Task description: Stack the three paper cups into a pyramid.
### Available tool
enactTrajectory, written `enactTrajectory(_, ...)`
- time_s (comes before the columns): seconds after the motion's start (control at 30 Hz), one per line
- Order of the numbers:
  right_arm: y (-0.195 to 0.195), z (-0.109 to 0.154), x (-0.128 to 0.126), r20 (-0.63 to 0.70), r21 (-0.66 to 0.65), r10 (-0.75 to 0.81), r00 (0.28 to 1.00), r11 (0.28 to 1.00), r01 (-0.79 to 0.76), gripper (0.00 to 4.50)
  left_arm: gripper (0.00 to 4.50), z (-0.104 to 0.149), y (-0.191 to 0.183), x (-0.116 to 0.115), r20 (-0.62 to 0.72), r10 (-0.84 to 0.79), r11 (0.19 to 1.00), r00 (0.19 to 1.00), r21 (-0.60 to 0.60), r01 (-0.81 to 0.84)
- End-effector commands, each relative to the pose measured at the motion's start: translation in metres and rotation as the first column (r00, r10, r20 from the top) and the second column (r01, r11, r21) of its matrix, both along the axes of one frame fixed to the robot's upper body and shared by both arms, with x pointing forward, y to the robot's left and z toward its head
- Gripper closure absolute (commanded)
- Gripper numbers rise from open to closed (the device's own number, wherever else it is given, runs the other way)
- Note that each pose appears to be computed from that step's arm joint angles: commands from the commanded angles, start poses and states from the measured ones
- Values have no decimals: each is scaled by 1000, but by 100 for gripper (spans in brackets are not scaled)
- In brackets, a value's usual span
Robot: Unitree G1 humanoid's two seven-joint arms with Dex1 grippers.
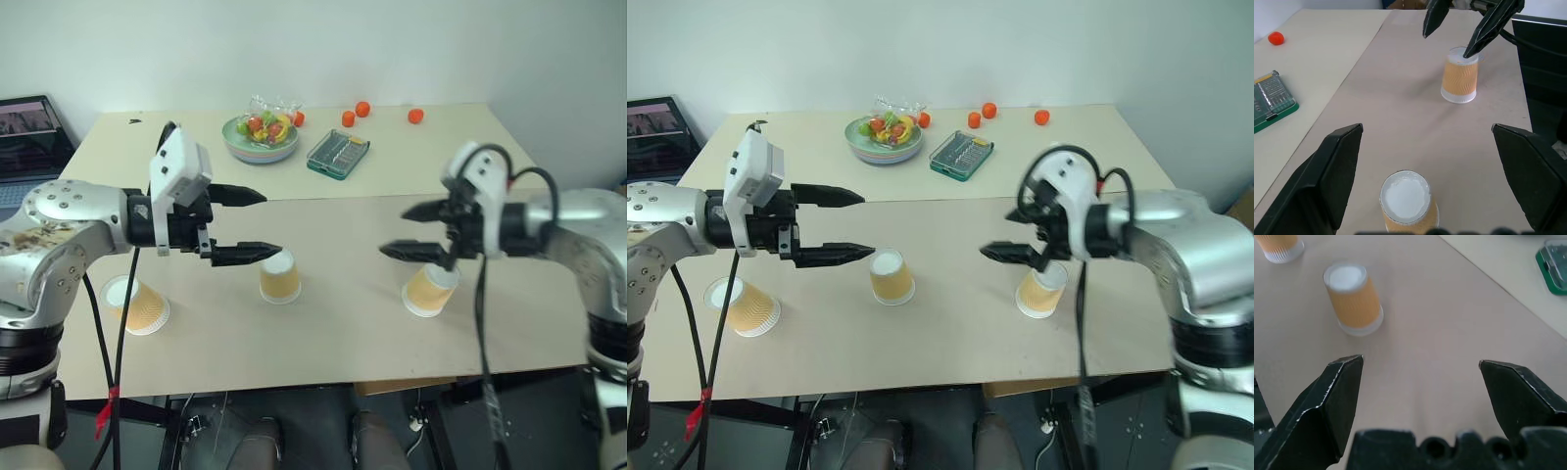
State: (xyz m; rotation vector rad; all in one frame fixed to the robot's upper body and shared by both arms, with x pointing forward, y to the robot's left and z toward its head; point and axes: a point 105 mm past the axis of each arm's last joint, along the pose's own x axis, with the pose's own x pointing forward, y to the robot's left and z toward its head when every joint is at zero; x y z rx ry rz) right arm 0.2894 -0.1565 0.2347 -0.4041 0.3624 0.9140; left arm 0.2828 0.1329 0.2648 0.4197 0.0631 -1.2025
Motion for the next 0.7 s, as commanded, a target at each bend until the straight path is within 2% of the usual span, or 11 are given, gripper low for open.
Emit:
enactTrajectory(0.03, -26, 13, -25, 36, -10, -73, 997, 997, 73, 6, 0, 9, -6, 2, 46, -34, 999, 998, -11, 34)
enactTrajectory(0.17, -60, -4, -42, 27, -21, -211, 977, 977, 211, 6, 0, 8, -14, 6, 40, -67, 997, 997, -25, 68)
enactTrajectory(0.27, -66, -19, -54, 17, 56, -232, 972, 971, 231, 6, 0, 8, -16, 9, 42, -81, 996, 996, -24, 82)
enactTrajectory(0.33, -68, -28, -59, 16, 63, -242, 970, 969, 240, 6, 0, 9, -16, 11, 43, -84, 996, 996, -22, 85)
enactTrajectory(0.43, -77, -35, -52, 48, 147, -316, 948, 941, 306, 6, 0, 9, -19, 14, 47, -89, 996, 995, -24, 90)
enactTrajectory(0.5, -82, -34, -41, 122, 210, -359, 925, 920, 330, 6, 0, 10, -21, 15, 50, -92, 995, 994, -25, 94)
enactTrajectory(0.57, -80, -32, -32, 169, 260, -376, 911, 908, 327, 6, 0, 11, -21, 16, 56, -89, 996, 994, -25, 91)
enactTrajectory(0.7, -72, -37, -23, 180, 299, -367, 913, 904, 305, 6, 0, 13, -20, 17, 62, -79, 996, 995, -24, 81)
